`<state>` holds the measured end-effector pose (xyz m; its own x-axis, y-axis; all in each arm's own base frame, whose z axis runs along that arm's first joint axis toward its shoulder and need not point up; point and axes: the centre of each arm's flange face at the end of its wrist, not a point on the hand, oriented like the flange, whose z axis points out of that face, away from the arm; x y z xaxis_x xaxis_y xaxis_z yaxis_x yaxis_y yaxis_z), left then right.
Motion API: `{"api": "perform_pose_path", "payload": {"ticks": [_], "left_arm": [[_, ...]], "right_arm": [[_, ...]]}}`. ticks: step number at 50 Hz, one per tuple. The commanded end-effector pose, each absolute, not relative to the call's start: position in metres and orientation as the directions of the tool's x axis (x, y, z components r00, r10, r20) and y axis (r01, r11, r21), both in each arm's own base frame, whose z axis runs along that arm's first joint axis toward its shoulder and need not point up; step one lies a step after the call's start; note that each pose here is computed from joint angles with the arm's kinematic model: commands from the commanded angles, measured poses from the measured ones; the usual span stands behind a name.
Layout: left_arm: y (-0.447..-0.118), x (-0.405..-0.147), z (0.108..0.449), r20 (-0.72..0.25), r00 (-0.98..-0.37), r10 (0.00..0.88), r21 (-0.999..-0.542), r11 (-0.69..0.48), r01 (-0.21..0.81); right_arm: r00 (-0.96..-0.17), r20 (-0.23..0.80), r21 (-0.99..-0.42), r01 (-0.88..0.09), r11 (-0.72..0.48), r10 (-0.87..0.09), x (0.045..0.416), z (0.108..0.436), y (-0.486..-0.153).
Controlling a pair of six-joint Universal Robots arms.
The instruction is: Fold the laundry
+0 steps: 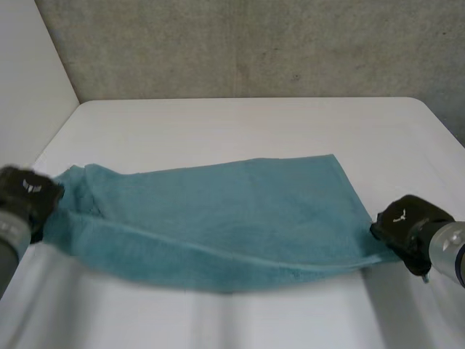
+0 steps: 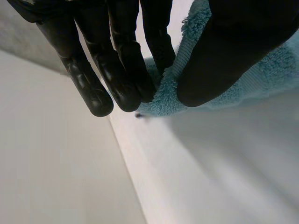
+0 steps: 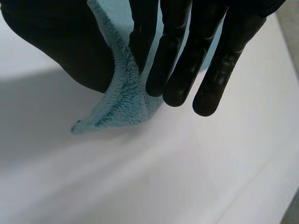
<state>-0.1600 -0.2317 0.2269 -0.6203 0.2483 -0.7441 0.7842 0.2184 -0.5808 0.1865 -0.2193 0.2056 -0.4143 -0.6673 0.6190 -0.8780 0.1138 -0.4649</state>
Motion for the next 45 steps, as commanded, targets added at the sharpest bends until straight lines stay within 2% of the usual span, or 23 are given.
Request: {"api": "perform_pose_path", "payload": {"ticks": [1, 7, 9, 10, 11, 12, 13, 15, 16, 17, 18, 20, 21, 23, 27, 29, 34, 35, 36, 37, 39, 43, 45], "left_arm": [[-0.229, -0.147, 0.189, -0.704, -0.64, 0.309, -0.562, 0.309, 0.767], [-0.269, -0.158, 0.198, -0.722, -0.645, 0.25, -0.606, 0.223, 0.764], [-0.301, -0.173, 0.231, -0.736, -0.659, 0.154, -0.653, 0.094, 0.751], [-0.301, -0.173, 0.231, -0.736, -0.659, 0.153, -0.653, 0.094, 0.751], [-0.318, -0.186, 0.253, -0.734, -0.672, 0.096, -0.675, 0.008, 0.738], [-0.333, -0.201, 0.28, -0.718, -0.695, 0.037, -0.695, -0.089, 0.714], [-0.333, -0.201, 0.28, -0.718, -0.695, 0.037, -0.695, -0.09, 0.713], [-0.358, -0.217, 0.345, -0.637, -0.764, -0.107, -0.716, -0.285, 0.637], [-0.358, -0.218, 0.345, -0.636, -0.764, -0.107, -0.716, -0.286, 0.637], [-0.366, -0.219, 0.378, -0.569, -0.804, -0.176, -0.712, -0.384, 0.588], [-0.366, -0.219, 0.379, -0.568, -0.804, -0.177, -0.712, -0.385, 0.587], [-0.368, -0.219, 0.43, -0.417, -0.87, -0.263, -0.667, -0.562, 0.49], [-0.368, -0.219, 0.43, -0.417, -0.87, -0.263, -0.666, -0.563, 0.489], [-0.366, -0.218, 0.451, -0.317, -0.899, -0.301, -0.604, -0.666, 0.436], [-0.365, -0.217, 0.446, -0.292, -0.904, -0.312, -0.585, -0.69, 0.427], [-0.366, -0.217, 0.432, -0.307, -0.904, -0.298, -0.606, -0.671, 0.427], [-0.366, -0.216, 0.352, -0.392, -0.898, -0.198, -0.729, -0.529, 0.435], [-0.366, -0.216, 0.351, -0.393, -0.898, -0.198, -0.729, -0.529, 0.435], [-0.363, -0.215, 0.331, -0.394, -0.905, -0.159, -0.764, -0.49, 0.419], [-0.363, -0.215, 0.331, -0.394, -0.905, -0.159, -0.765, -0.49, 0.419], [-0.355, -0.213, 0.292, -0.386, -0.919, -0.085, -0.828, -0.408, 0.386], [-0.344, -0.21, 0.255, -0.374, -0.927, -0.024, -0.876, -0.319, 0.362], [-0.34, -0.21, 0.238, -0.372, -0.928, -0.002, -0.89, -0.282, 0.357]], "right_arm": [[-0.392, 0.654, -0.452, -0.888, 0.081, -0.647, 0.194, 0.191, -0.245], [-0.445, 0.719, -0.511, -0.859, 0.027, -0.534, 0.203, 0.206, -0.286], [-0.537, 0.738, -0.6, -0.799, -0.034, -0.408, 0.217, 0.235, -0.317], [-0.596, 0.733, -0.652, -0.753, -0.089, -0.329, 0.227, 0.26, -0.331], [-0.596, 0.733, -0.653, -0.752, -0.089, -0.328, 0.227, 0.26, -0.331], [-0.655, 0.716, -0.694, -0.703, -0.152, -0.241, 0.235, 0.287, -0.344], [-0.655, 0.716, -0.695, -0.703, -0.153, -0.24, 0.235, 0.287, -0.344], [-0.76, 0.65, -0.726, -0.607, -0.323, -0.032, 0.237, 0.356, -0.364], [-0.76, 0.649, -0.726, -0.607, -0.324, -0.031, 0.237, 0.357, -0.364], [-0.8, 0.598, -0.714, -0.56, -0.421, 0.049, 0.238, 0.388, -0.367], [-0.826, 0.553, -0.688, -0.526, -0.5, 0.108, 0.239, 0.41, -0.368], [-0.843, 0.517, -0.661, -0.502, -0.558, 0.147, 0.24, 0.424, -0.367], [-0.843, 0.517, -0.66, -0.502, -0.558, 0.147, 0.24, 0.424, -0.367], [-0.863, 0.461, -0.611, -0.476, -0.633, 0.204, 0.239, 0.443, -0.358], [-0.863, 0.464, -0.608, -0.476, -0.636, 0.202, 0.236, 0.436, -0.351], [-0.855, 0.487, -0.623, -0.485, -0.614, 0.181, 0.235, 0.421, -0.35], [-0.826, 0.555, -0.693, -0.522, -0.497, 0.093, 0.23, 0.362, -0.345], [-0.826, 0.555, -0.693, -0.522, -0.497, 0.093, 0.23, 0.362, -0.345], [-0.818, 0.572, -0.712, -0.531, -0.459, 0.06, 0.23, 0.342, -0.343], [-0.808, 0.589, -0.725, -0.541, -0.426, 0.025, 0.23, 0.324, -0.34], [-0.796, 0.605, -0.735, -0.549, -0.398, -0.019, 0.231, 0.306, -0.336], [-0.767, 0.631, -0.749, -0.565, -0.346, -0.114, 0.229, 0.271, -0.33], [-0.74, 0.642, -0.762, -0.586, -0.276, -0.201, 0.219, 0.233, -0.329]]}}
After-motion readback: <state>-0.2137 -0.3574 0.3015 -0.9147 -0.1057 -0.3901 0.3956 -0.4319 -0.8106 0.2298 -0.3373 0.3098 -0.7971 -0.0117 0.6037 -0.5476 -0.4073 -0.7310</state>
